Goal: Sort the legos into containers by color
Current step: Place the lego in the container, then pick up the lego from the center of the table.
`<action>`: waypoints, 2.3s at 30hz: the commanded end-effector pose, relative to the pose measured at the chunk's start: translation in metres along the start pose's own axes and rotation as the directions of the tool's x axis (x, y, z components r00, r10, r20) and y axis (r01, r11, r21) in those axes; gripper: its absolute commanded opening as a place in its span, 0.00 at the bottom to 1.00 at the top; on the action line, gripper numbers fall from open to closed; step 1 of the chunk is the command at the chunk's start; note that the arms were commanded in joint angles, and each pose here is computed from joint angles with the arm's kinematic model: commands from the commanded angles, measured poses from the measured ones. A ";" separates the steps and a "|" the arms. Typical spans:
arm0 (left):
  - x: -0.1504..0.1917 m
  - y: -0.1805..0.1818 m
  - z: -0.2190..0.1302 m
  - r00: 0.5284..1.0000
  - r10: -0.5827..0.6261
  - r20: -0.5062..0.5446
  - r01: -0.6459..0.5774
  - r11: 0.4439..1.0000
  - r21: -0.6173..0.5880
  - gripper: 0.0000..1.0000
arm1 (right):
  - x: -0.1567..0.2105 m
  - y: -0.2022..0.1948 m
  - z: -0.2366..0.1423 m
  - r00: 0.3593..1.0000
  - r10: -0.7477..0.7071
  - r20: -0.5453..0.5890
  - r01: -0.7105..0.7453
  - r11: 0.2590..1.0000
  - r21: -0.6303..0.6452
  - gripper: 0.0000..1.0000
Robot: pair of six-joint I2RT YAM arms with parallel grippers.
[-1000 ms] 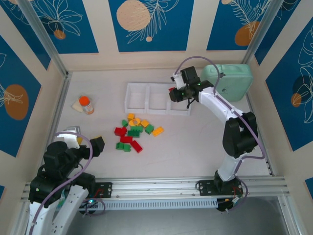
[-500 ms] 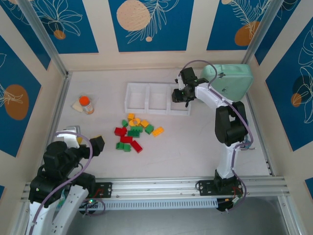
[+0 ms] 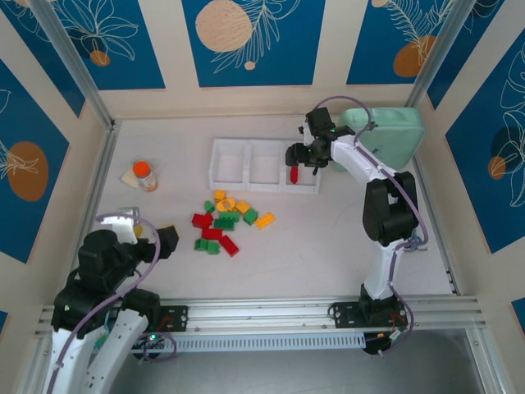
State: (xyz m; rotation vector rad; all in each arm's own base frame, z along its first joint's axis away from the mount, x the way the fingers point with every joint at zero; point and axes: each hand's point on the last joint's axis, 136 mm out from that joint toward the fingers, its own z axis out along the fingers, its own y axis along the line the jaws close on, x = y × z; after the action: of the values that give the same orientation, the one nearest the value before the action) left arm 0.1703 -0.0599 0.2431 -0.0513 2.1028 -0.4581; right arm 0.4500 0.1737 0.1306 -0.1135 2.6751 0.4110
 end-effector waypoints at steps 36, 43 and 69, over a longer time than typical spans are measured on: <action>0.006 -0.005 0.014 0.999 0.001 -0.044 0.000 0.999 0.032 0.99 | 0.183 0.089 0.048 0.715 -0.610 -0.342 0.649 0.760 0.002 0.99; 0.006 -0.005 0.015 0.999 0.002 -0.044 0.000 1.000 0.030 0.99 | 0.183 0.077 0.061 0.739 -0.590 -0.325 0.638 0.768 0.057 1.00; 0.008 0.001 0.019 0.998 -0.012 -0.069 0.011 1.000 -0.010 0.99 | 0.197 0.102 0.097 0.806 -0.514 -0.294 0.518 0.852 -0.068 0.84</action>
State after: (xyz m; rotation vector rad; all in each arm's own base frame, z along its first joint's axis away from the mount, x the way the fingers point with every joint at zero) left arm 0.1796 -0.0684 0.2275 -0.0390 2.1751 -0.4783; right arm 0.2956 0.2763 0.0161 -1.0038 2.7668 0.0829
